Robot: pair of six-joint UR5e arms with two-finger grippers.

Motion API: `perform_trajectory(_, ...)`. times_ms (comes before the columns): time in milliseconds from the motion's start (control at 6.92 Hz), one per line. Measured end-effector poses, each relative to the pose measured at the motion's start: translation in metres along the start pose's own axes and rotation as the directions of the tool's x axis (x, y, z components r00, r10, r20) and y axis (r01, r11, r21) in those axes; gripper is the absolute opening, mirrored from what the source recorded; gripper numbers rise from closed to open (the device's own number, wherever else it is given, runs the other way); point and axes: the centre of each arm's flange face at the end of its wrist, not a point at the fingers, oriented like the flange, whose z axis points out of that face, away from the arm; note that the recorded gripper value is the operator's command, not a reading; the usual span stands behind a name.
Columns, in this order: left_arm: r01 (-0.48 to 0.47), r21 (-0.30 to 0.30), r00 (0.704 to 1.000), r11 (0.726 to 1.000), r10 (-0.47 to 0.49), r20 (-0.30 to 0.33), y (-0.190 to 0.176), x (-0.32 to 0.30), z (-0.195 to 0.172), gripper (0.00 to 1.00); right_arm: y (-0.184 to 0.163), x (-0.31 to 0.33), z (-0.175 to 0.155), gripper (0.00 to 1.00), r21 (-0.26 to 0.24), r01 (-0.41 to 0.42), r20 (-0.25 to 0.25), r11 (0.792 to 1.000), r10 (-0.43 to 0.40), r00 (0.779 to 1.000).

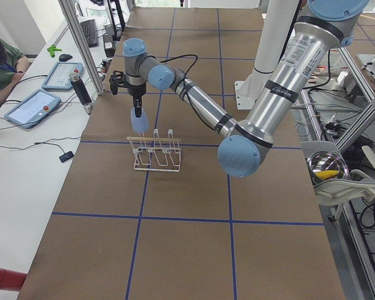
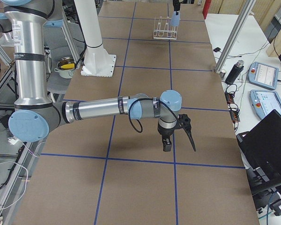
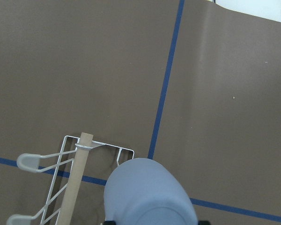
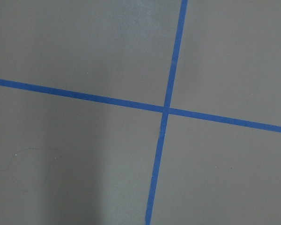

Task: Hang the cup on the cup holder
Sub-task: 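Move the cup with the left gripper above the wire rack, then lower the cup onto a rack peg and release with the left gripper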

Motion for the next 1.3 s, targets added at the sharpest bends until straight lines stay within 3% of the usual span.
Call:
perform_trajectory(723,0.005,-0.016,1.0,1.0,-0.005,0.0,-0.012,-0.012,0.024,0.0,0.0,0.0,0.0,1.0,0.0,-0.002,0.001,1.0,0.002,1.0)
perform_trajectory(867,0.011,-0.02,1.0,1.0,-0.011,0.006,-0.014,-0.014,0.029,0.97,0.0,0.0,0.0,1.0,-0.001,-0.003,0.001,1.0,0.003,1.0)
perform_trajectory(1301,-0.018,-0.022,1.0,1.0,0.018,0.0,-0.002,-0.031,0.058,0.98,0.001,0.0,0.001,1.0,-0.001,-0.002,0.003,1.0,0.002,1.0)
